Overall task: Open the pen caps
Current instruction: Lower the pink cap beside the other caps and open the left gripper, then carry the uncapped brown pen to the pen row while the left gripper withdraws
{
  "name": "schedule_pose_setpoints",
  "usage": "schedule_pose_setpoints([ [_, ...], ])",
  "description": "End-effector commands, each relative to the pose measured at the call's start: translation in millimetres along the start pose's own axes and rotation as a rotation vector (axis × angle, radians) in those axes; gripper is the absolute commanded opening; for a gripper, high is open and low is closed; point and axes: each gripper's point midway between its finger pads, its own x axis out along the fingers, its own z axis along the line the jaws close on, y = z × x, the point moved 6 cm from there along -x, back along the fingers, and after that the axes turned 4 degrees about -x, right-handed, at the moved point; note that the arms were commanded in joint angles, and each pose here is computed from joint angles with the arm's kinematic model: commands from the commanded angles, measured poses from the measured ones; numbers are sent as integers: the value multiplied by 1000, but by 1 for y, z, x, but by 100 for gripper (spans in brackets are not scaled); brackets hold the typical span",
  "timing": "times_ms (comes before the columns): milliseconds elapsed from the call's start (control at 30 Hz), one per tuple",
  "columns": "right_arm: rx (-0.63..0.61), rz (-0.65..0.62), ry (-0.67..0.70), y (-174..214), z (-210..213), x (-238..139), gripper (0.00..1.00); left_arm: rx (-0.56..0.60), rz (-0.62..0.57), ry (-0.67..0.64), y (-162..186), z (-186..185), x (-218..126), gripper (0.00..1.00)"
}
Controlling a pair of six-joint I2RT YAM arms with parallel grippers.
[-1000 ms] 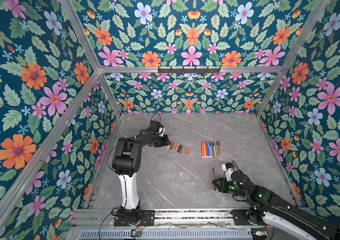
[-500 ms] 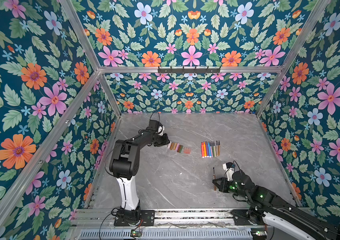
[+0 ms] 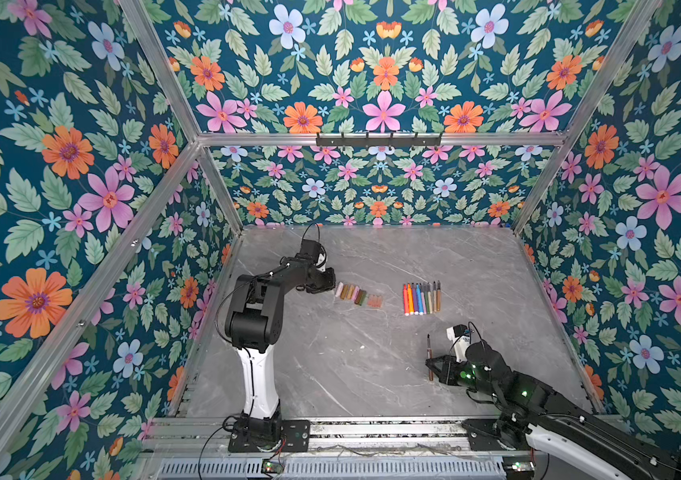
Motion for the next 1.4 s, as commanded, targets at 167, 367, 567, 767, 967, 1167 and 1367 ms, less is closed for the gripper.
schedule_pose_setpoints([
  [167,7,-12,-4,-2,1,0,0,24,21,-8,8,-7,1,15],
  [367,9,-14,-3,-1,0,0,0,29,27,-11,12,-10,3,15],
  [567,8,-17,-7,-2,0,-1,0,29,27,-3,13,-12,1,15],
  [767,7,-19,-9,-2,1,-2,0,31,23,-2,13,-14,0,15],
  [967,9,-20,-6,-1,-1,-2,0,36,-10,-34,8,-15,-12,15],
  [1167,16,-6,2,-2,0,1,0,58,-128,-5,-3,-34,-62,16],
  [1367,54,47,10,-6,-2,15,0,128,-305,153,9,-67,-151,19],
])
